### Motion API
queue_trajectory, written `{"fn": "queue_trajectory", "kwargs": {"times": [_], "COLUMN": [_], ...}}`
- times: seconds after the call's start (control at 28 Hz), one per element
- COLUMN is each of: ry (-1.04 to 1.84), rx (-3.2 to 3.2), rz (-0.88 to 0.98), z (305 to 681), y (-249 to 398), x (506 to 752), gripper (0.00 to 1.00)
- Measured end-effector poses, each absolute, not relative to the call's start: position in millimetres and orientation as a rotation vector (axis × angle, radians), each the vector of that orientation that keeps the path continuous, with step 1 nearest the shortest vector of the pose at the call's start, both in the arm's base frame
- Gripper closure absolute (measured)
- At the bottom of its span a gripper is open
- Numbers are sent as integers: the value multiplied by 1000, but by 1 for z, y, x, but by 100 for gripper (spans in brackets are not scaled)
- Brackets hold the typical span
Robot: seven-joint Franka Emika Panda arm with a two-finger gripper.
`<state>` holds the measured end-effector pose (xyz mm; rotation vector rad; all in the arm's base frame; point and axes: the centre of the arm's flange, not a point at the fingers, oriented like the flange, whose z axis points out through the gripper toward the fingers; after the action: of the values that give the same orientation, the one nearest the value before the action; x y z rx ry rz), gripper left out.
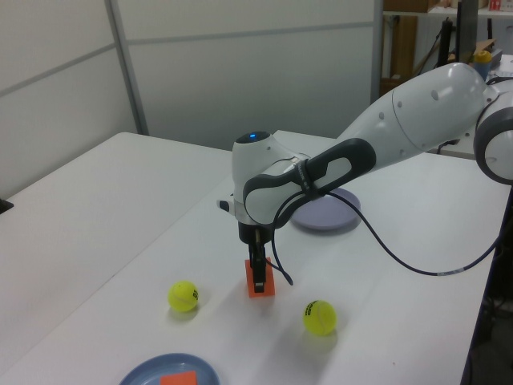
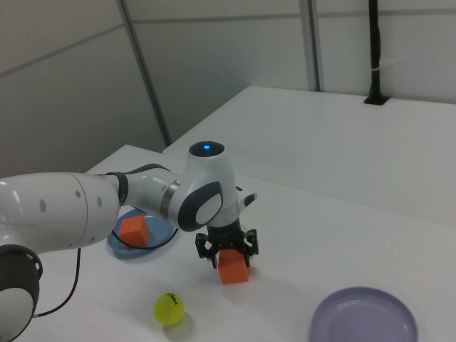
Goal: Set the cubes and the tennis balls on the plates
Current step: 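Lower the gripper and grasp the second orange cube, then carry the second cube to the blue plate, stacking it on the first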
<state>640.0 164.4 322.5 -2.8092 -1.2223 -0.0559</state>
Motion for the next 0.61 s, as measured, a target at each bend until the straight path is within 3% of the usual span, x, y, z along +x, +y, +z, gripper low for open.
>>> {"fn": "queue_trajectory", "kwargs": {"times": [0.11,0.18,0.43,0.61], "ry": [-1225,-1228,-1257,-1237], "rx": [-2809,-2811,-2817,-2818], "rz": [-58,-63,-49,-65], "z": [323,325,343,383], "y": [166,166,166,182], "x": [640,641,643,644], "gripper": [29,33,34,34]}}
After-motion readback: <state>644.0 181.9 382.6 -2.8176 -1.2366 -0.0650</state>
